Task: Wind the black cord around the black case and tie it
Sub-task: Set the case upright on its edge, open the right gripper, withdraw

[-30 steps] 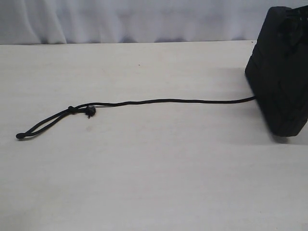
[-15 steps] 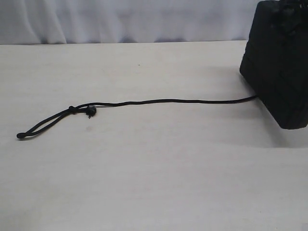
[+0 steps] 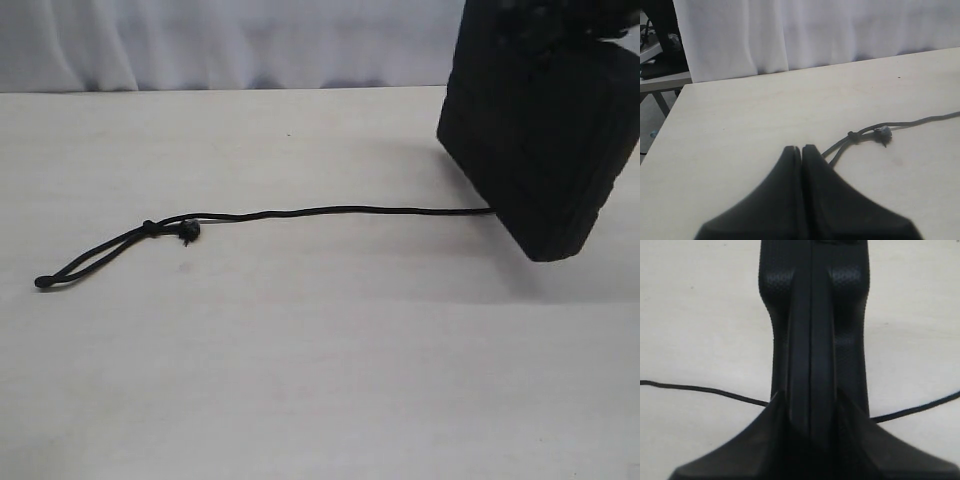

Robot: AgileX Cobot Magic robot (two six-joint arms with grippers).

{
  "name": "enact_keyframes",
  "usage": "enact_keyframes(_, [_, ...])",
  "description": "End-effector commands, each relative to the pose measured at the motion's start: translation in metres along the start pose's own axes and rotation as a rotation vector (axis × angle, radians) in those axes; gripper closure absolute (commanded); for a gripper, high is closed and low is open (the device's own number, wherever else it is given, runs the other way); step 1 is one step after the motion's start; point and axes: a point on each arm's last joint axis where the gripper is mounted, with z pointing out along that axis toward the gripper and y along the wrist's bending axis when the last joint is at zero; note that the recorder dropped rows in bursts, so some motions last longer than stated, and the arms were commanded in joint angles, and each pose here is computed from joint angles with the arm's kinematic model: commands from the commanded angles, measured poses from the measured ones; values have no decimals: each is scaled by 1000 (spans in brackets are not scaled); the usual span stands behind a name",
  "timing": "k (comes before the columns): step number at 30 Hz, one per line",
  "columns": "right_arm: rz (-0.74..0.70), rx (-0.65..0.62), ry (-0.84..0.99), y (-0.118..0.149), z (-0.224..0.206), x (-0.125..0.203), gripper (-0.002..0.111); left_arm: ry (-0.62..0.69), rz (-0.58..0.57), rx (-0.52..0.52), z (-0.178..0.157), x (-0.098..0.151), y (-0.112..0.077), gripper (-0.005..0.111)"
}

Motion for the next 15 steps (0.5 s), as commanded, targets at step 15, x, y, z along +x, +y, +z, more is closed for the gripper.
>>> enact_keyframes(15, [17,63,-267,71,24,29,104,-8,-2,7,0,0,0,107])
